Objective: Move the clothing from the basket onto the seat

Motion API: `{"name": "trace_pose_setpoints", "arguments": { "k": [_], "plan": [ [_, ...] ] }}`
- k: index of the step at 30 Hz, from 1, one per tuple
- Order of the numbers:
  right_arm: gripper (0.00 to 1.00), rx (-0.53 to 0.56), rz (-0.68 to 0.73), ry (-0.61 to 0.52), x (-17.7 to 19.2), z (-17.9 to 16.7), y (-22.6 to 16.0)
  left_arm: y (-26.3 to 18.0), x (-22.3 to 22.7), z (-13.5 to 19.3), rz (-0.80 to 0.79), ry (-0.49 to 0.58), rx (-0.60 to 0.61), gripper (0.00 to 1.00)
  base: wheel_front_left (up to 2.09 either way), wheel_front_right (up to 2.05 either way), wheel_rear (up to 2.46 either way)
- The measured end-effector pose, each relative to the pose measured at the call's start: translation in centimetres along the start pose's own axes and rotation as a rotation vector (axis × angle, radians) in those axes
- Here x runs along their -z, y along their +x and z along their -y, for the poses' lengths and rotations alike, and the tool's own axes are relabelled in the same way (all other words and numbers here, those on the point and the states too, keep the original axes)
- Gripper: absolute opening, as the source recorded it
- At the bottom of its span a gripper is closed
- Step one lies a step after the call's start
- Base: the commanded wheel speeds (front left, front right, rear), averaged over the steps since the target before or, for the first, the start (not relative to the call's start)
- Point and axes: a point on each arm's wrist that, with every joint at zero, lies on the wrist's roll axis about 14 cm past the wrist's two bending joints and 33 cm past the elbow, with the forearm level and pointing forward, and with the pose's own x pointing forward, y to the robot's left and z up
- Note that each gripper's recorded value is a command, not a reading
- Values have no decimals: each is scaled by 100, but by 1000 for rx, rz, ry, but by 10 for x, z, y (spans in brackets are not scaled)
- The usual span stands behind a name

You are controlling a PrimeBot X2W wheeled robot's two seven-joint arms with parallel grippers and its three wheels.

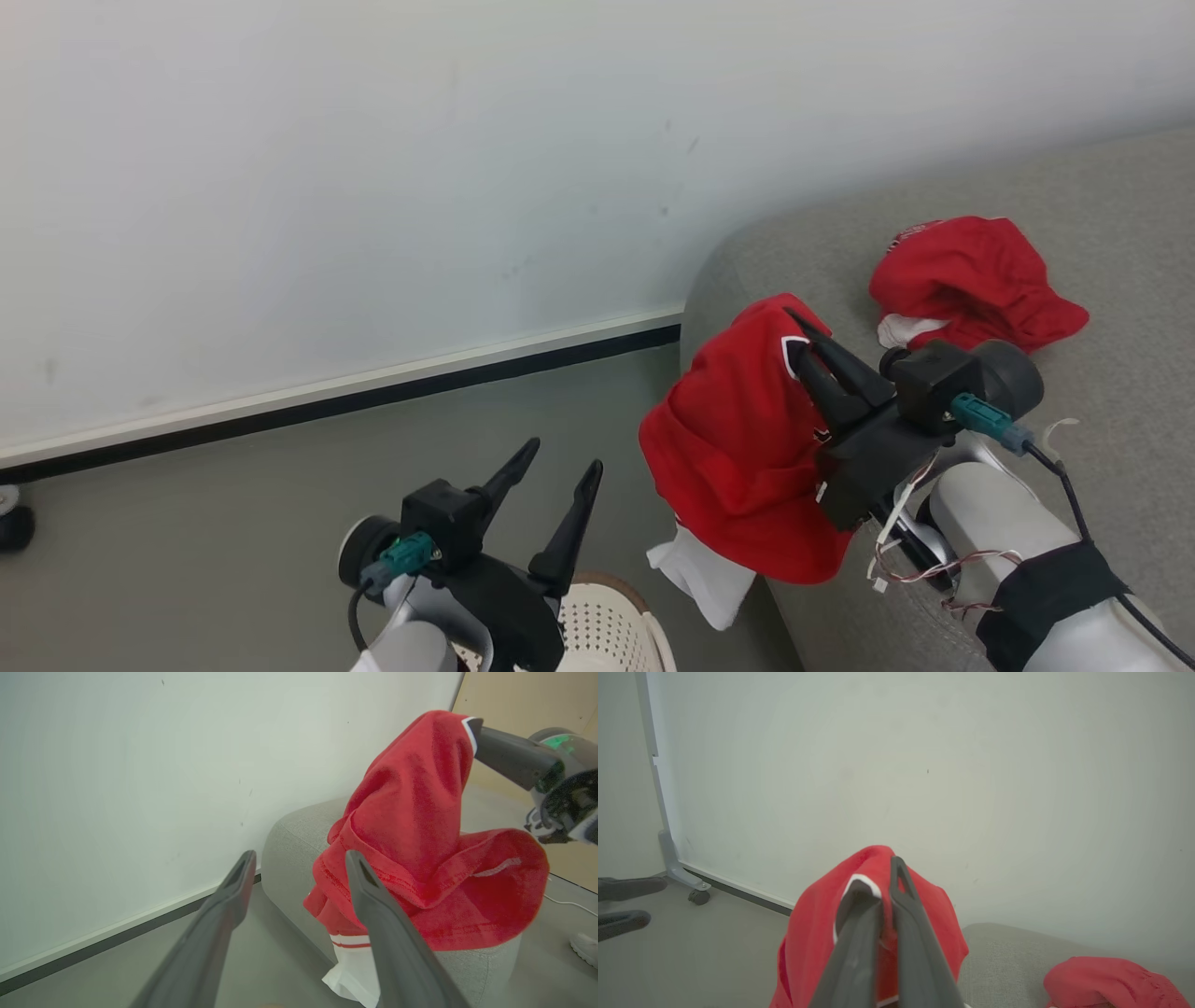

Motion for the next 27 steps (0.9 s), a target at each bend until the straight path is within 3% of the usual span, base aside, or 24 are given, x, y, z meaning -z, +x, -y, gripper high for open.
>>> {"name": "trace_pose_setpoints", "arguments": {
  "k": [15, 27],
  "plan": [
    [0, 224, 54, -104, -33, 84, -68, 13, 33, 82, -63, -67, 237, 100, 0, 0, 0],
    [0, 336, 20, -150, -35, 126, -102, 24, 36, 117, -56, -92, 353, 100, 0, 0, 0]
  ]
}}
